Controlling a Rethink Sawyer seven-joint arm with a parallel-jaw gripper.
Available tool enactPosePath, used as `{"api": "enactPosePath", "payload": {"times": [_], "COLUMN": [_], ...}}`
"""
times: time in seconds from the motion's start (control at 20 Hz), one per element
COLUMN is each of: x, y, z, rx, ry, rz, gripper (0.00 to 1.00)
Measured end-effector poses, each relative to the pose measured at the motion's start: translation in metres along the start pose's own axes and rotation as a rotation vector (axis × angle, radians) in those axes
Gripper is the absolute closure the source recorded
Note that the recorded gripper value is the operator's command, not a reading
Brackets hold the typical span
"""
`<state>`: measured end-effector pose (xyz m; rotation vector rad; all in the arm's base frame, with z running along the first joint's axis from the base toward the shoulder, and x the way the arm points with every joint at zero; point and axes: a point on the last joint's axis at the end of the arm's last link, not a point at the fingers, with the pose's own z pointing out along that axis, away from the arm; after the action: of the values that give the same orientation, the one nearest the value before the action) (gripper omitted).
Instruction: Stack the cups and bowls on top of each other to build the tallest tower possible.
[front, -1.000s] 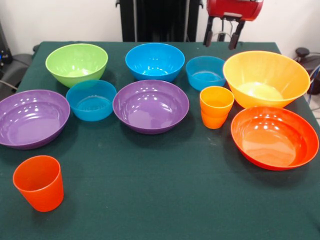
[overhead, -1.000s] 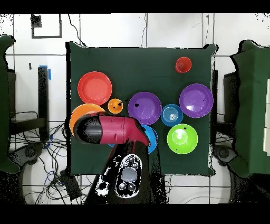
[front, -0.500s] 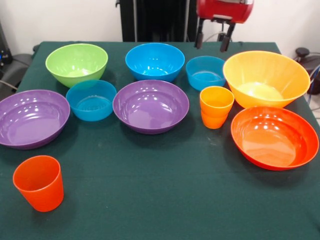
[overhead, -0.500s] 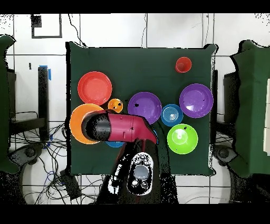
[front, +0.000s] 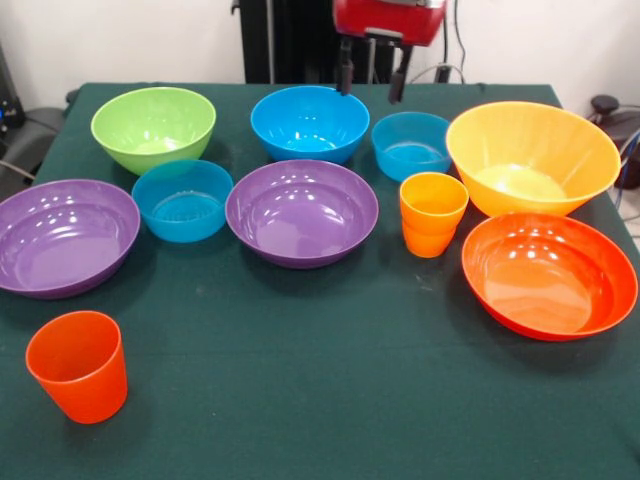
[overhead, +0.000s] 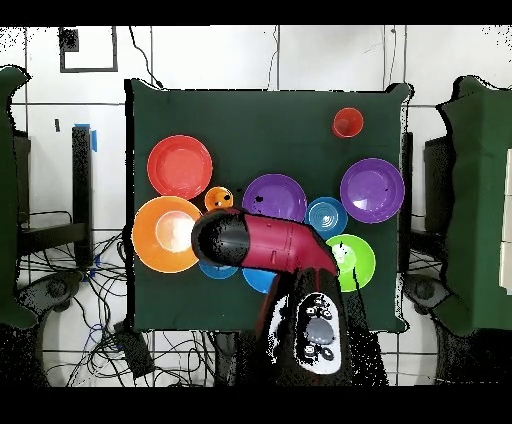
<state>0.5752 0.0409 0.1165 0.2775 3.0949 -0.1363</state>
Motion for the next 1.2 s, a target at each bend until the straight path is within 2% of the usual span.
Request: {"api": "enactPosePath", "payload": {"times": [0.35, 1.2], "x": [0.0051, 0.009], "y": [-0.0104, -0.0016], "z": [0.0018, 0.0024], "rx": [0.016, 0.017], "ry": [0.003, -0.018], "rz": [-0.022, -0.077], "gripper": [0.0, 0.0]}}
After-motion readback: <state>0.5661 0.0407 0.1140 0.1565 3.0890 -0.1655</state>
